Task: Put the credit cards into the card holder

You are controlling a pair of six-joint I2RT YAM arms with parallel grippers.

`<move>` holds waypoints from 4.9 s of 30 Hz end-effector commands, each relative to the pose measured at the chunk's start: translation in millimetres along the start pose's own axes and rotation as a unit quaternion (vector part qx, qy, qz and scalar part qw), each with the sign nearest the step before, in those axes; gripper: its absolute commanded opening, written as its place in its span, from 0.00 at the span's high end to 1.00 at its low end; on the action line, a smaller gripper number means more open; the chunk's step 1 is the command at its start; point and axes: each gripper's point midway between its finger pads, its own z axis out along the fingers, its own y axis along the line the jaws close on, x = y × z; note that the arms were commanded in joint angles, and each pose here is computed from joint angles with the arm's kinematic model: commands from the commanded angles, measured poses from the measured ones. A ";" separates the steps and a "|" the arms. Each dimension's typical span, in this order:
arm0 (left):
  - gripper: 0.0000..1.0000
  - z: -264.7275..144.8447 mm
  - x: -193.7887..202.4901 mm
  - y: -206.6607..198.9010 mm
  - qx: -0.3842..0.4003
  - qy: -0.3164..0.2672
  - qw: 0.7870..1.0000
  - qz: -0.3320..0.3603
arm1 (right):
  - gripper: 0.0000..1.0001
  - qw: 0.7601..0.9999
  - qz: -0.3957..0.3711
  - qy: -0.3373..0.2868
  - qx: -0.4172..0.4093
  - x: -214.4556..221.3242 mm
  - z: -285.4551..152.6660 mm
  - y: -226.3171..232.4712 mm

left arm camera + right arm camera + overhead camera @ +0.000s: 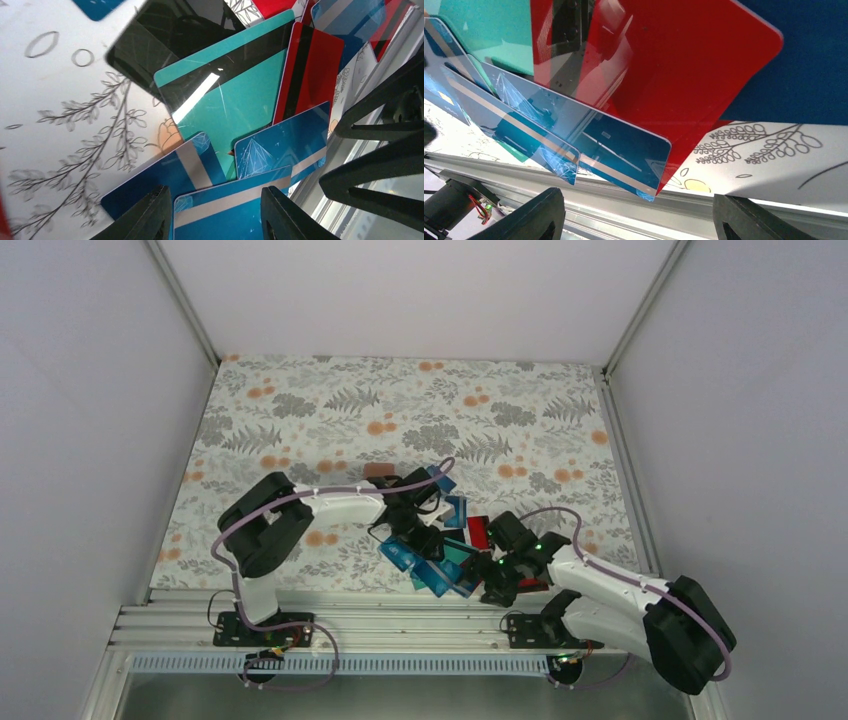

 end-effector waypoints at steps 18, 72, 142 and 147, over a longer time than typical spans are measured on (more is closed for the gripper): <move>0.57 56.5 28.8 -19.9 -0.028 0.040 0.999 -0.014 | 0.46 0.997 -0.026 -0.016 -0.076 3.5 7.0 -0.4; 0.60 57.9 28.8 -27.3 -0.011 0.033 0.999 -0.029 | 0.79 0.998 -0.020 -0.016 -0.052 9.3 -18.7 13.0; 0.39 -417.9 -206.8 -78.5 0.306 -0.473 0.825 -0.053 | 0.96 0.757 -0.241 -0.312 -0.521 -90.5 -383.4 347.9; 0.47 -421.1 -215.8 -80.4 0.317 -0.473 0.821 -0.048 | 0.96 0.750 -0.250 -0.305 -0.531 -88.9 -385.3 353.3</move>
